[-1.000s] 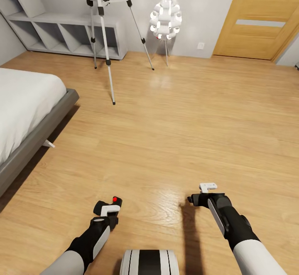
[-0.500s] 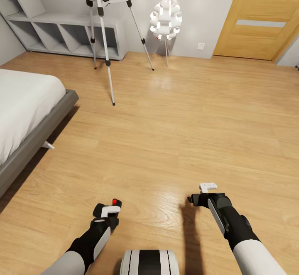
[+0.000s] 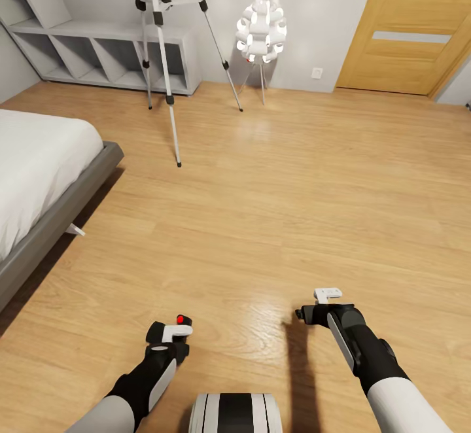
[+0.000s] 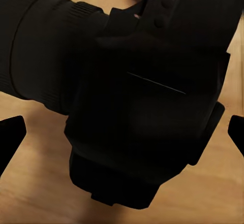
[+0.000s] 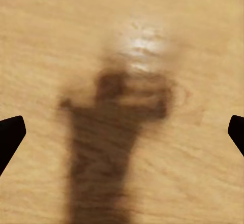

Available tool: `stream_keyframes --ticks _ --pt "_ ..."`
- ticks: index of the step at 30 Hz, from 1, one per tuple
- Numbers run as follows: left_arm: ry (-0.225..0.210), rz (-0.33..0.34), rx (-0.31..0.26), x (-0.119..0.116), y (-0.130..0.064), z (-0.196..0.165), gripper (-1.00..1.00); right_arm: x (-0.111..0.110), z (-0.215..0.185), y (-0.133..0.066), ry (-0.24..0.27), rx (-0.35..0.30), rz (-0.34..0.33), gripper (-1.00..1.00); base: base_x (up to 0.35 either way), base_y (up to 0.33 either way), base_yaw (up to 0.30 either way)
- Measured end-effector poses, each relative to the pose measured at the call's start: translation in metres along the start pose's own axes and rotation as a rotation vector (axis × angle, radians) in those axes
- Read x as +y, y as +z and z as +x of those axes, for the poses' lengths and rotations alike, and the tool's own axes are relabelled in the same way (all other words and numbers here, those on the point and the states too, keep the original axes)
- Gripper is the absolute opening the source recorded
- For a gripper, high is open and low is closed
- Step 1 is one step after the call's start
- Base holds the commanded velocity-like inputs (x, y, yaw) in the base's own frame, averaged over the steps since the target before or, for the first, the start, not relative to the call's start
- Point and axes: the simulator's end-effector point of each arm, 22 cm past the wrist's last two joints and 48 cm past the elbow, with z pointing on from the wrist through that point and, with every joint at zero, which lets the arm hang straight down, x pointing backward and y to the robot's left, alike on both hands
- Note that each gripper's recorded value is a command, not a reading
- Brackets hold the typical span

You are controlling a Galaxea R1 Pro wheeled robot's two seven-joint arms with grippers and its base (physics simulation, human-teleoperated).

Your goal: Attach the digital camera to the camera tripod in the bedroom.

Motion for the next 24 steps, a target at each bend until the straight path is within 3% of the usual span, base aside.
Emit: stream_keyframes --ticks 8,9,24 --pt "0.006 0.002 0.0 -0.0009 0.0 0.0005 1.0 0.0 -0.0001 0.0 0.0 0.0 0.0 1.0 0.0 0.0 0.0" --pt "0.006 0.002 0.001 -0.0009 0.0 0.0007 -1.0 0.0 0.0 0.0 0.0 0.0 0.0 1.0 0.0 0.0 0.0" --pt "0.003 0.003 0.003 -0.001 0.0002 0.0016 -1.0 0.0003 0.0 0.0 0.0 0.0 -0.001 1.0 0.0 0.0 0.0"
